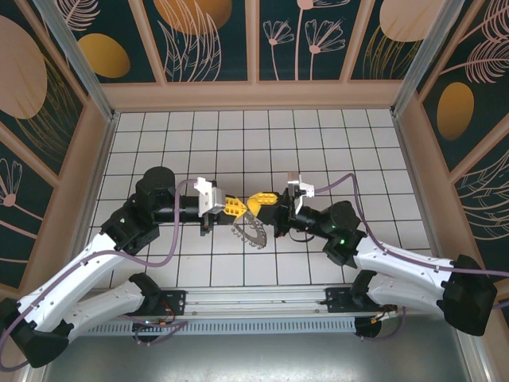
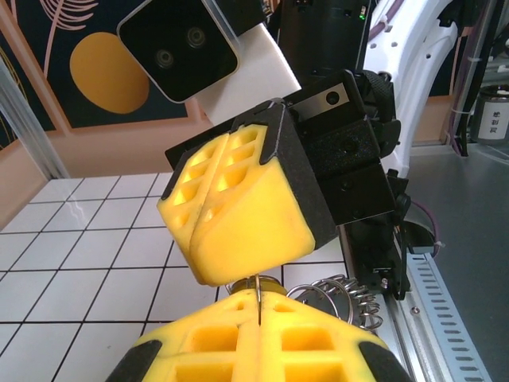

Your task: Put the keys on the keyring

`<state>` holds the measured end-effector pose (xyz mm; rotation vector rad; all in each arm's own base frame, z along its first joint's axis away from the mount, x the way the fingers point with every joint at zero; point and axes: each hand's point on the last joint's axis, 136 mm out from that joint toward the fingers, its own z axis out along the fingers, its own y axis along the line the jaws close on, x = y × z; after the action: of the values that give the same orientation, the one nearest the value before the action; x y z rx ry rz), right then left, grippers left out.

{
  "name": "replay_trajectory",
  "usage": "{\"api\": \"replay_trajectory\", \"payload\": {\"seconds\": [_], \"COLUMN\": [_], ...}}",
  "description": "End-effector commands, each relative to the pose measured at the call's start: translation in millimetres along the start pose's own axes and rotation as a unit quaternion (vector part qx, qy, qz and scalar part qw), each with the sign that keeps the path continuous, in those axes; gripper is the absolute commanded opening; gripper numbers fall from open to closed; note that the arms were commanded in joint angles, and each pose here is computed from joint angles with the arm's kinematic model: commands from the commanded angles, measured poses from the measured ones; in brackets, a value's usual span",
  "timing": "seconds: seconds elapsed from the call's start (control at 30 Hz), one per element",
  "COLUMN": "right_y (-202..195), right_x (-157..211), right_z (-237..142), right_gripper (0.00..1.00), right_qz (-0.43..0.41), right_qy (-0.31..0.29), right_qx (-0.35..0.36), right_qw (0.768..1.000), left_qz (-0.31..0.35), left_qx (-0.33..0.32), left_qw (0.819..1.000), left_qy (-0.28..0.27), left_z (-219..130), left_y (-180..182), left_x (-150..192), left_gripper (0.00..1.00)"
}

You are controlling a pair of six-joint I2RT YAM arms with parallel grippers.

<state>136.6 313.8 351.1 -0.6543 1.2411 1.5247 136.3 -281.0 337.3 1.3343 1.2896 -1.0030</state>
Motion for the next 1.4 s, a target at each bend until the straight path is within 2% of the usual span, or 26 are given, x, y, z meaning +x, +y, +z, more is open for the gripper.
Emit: {"api": "replay_trajectory", "payload": {"seconds": [0.0, 0.23, 0.4, 0.7, 0.9, 1.1, 1.37], "right_y": [-5.5, -3.1, 4.2, 44.0, 32.9, 25.7, 18.5], "right_x": [-3.8, -13.0, -19.0, -7.1, 6.3, 6.3, 6.2], "right_z": [-6.1, -19.5, -12.9, 7.5, 5.2, 3.3, -7.5], "right_gripper": [0.10, 0.30, 0.36, 0.34, 0.33, 0.27, 0.23], "right_qz": [-0.006, -0.033, -0.095, -0.225, -0.262, -0.273, -0.277], "right_qy": [-0.010, -0.010, 0.045, 0.150, 0.200, 0.209, 0.225], "right_qx": [0.028, 0.054, 0.069, 0.029, 0.069, 0.089, 0.114], "right_qw": [1.000, 0.998, 0.992, 0.962, 0.942, 0.935, 0.927], "left_qz": [0.035, 0.031, 0.023, 0.004, 0.001, -0.003, 0.001], "left_qx": [-0.001, -0.013, 0.000, 0.023, 0.027, 0.027, 0.026], "left_qw": [0.998, 0.998, 0.997, 0.995, 0.995, 0.995, 0.996], "left_qy": [-0.046, -0.059, -0.077, -0.097, -0.098, -0.094, -0.091], "left_z": [-7.8, -10.3, -12.7, -11.9, -13.3, -13.1, -13.9], "left_y": [-5.3, -3.0, -9.6, -15.2, -16.4, -16.9, -16.7], "left_x": [-27.1, -32.1, -36.7, -41.8, -46.4, -44.4, -44.7], "left_gripper": [0.00, 0.00, 0.00, 0.00, 0.00, 0.00, 0.00]}}
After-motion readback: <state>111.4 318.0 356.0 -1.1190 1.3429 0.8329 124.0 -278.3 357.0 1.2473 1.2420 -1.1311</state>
